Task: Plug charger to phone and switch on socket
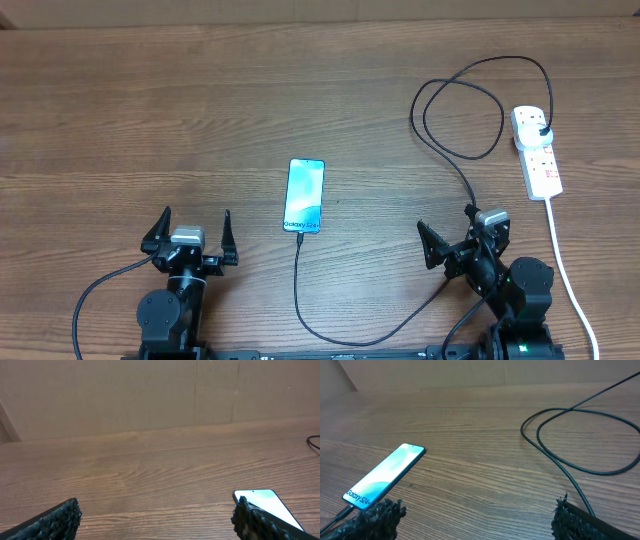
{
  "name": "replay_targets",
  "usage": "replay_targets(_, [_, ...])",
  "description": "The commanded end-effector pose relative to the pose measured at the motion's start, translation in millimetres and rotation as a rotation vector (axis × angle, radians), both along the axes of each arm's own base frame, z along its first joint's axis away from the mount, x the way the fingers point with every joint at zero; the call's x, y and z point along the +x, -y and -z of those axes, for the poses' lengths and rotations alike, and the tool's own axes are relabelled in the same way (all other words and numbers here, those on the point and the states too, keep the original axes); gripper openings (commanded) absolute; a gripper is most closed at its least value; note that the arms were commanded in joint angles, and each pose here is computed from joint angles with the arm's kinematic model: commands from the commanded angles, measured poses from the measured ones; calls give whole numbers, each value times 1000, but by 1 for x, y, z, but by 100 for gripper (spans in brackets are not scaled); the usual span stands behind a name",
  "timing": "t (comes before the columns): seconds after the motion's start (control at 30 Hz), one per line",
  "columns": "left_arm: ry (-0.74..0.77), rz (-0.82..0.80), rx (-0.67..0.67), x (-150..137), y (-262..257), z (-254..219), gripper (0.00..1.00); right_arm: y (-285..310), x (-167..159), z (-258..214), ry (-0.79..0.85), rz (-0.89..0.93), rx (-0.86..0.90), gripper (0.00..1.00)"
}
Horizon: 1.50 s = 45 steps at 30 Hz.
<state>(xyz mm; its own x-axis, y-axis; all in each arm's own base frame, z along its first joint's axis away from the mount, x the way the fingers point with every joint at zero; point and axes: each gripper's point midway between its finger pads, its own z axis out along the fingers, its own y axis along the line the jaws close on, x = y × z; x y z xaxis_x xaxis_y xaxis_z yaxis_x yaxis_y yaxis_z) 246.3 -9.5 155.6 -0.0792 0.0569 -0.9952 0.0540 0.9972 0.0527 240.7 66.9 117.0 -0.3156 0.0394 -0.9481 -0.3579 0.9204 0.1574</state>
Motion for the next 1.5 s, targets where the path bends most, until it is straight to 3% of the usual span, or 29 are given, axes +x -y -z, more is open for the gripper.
replay_targets(0.0, [7,4,15,0,1,0,100,-2,-1,-1,19,-12,-6,100])
replay_targets(0.47, [7,4,15,0,1,0,100,-9,-12,-57,276,-39,-2,100])
replay_targets(1.47, [7,4,15,0,1,0,100,-14,-14,-58,325,-75,-93,100])
